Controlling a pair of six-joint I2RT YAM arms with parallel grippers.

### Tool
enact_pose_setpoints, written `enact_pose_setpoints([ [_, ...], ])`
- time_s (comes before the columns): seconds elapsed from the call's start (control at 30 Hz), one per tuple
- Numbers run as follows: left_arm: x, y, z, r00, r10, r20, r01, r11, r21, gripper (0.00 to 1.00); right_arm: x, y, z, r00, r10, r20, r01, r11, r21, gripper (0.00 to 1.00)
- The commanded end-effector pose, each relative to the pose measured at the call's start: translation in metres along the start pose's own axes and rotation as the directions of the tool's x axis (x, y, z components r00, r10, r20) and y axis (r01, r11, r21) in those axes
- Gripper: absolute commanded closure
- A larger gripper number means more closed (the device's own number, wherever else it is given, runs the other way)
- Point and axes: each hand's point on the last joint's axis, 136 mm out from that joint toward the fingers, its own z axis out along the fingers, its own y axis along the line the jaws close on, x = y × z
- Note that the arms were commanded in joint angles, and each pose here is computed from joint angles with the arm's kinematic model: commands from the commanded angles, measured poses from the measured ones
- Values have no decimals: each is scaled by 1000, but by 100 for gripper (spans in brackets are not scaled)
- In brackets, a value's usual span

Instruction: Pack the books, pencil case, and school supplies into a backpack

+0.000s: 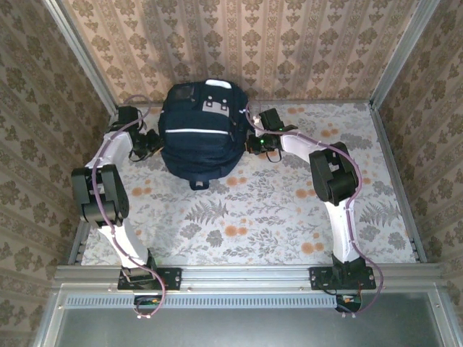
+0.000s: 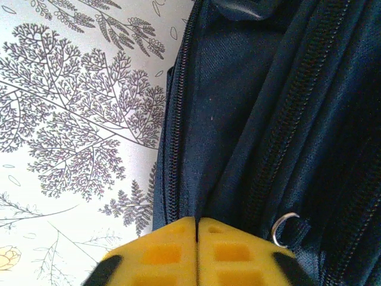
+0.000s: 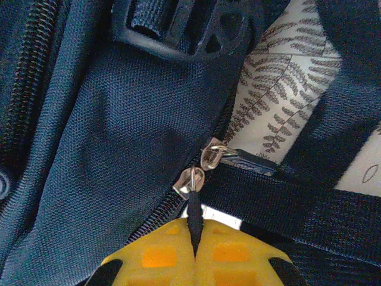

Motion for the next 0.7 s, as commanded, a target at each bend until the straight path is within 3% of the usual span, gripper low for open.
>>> enact_pose_setpoints([
  [0.0,-10,-7,-21,997,-16,69,16,1000,-4,50,-6,11,-8,998,57,31,-55,997,-51,100],
  [0.07,2,-14,-32,994,-63,85,62,998,12,40,0,29,-14,997,55,59,-50,995,-82,100],
  [0.2,37,-32,-52,987,-147,69,146,989,24,36,24,73,-26,997,-13,81,24,991,-132,100],
  [0.33,83,-56,-57,983,-181,27,180,983,31,35,42,98,-32,994,-39,106,55,986,-154,100],
  [0.47,135,-76,-39,973,-227,-33,229,972,58,38,52,109,-29,994,-14,104,33,982,-187,100],
  [0.67,188,-54,-25,956,-282,-77,276,958,-80,42,65,120,-25,994,36,99,-13,975,-223,100],
])
